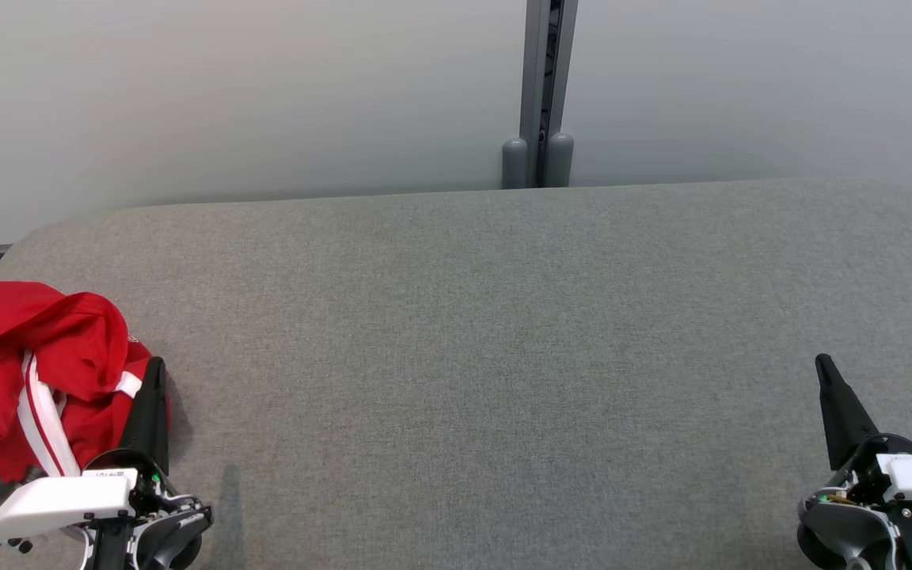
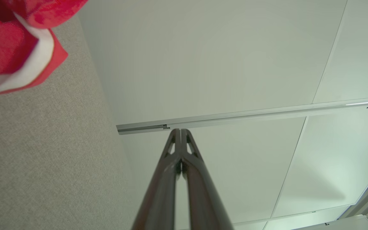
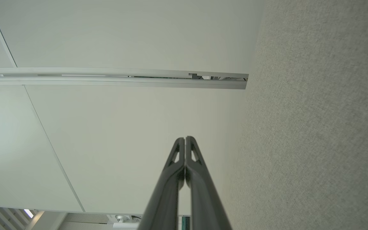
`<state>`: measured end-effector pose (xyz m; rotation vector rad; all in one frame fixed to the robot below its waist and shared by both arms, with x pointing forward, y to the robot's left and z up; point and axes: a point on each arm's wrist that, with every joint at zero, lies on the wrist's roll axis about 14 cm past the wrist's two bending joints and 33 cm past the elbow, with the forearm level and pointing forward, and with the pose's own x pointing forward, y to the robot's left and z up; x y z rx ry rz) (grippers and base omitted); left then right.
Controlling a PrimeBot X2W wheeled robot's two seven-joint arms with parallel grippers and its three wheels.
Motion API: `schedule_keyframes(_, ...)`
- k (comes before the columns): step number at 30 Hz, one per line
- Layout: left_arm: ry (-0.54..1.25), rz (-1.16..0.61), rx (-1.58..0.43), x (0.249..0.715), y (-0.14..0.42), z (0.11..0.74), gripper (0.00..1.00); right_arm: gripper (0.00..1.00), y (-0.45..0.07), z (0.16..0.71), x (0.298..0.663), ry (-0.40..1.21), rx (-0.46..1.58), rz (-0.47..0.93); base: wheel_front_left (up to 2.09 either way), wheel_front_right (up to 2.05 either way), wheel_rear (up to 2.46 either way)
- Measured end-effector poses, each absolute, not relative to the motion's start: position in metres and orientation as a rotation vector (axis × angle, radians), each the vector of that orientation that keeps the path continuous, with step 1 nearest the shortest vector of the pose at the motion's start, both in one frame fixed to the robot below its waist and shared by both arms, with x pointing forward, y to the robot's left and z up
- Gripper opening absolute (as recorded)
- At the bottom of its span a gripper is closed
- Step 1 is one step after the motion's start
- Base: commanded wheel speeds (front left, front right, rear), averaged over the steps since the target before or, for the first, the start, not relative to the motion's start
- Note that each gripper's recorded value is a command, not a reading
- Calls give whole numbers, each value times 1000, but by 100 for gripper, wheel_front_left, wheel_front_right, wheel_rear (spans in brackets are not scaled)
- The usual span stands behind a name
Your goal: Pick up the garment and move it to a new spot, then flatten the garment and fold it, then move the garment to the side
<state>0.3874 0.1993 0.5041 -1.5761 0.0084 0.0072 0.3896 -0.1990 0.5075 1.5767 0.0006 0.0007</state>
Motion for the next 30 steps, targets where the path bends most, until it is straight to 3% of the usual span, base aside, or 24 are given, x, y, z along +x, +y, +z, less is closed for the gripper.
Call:
schedule_keyframes(9, 8, 7, -1576, 387, 199, 504, 0, 0, -199, 508, 390, 1, 1577, 1, 0, 0, 0)
schedule_keyframes(10, 15, 14, -1578, 386, 199, 501, 100, 100, -198, 505, 389, 5, 1580, -4, 0, 0, 0)
schedule_keyframes(20, 89, 107, -1567, 370, 194, 466, 100, 100, -190, 480, 378, 69, 1571, -62, 0, 0, 0)
schedule_keyframes(30, 97, 136, -1360, 369, 200, 460, 100, 100, -188, 473, 378, 92, 1416, -74, 0, 0, 0)
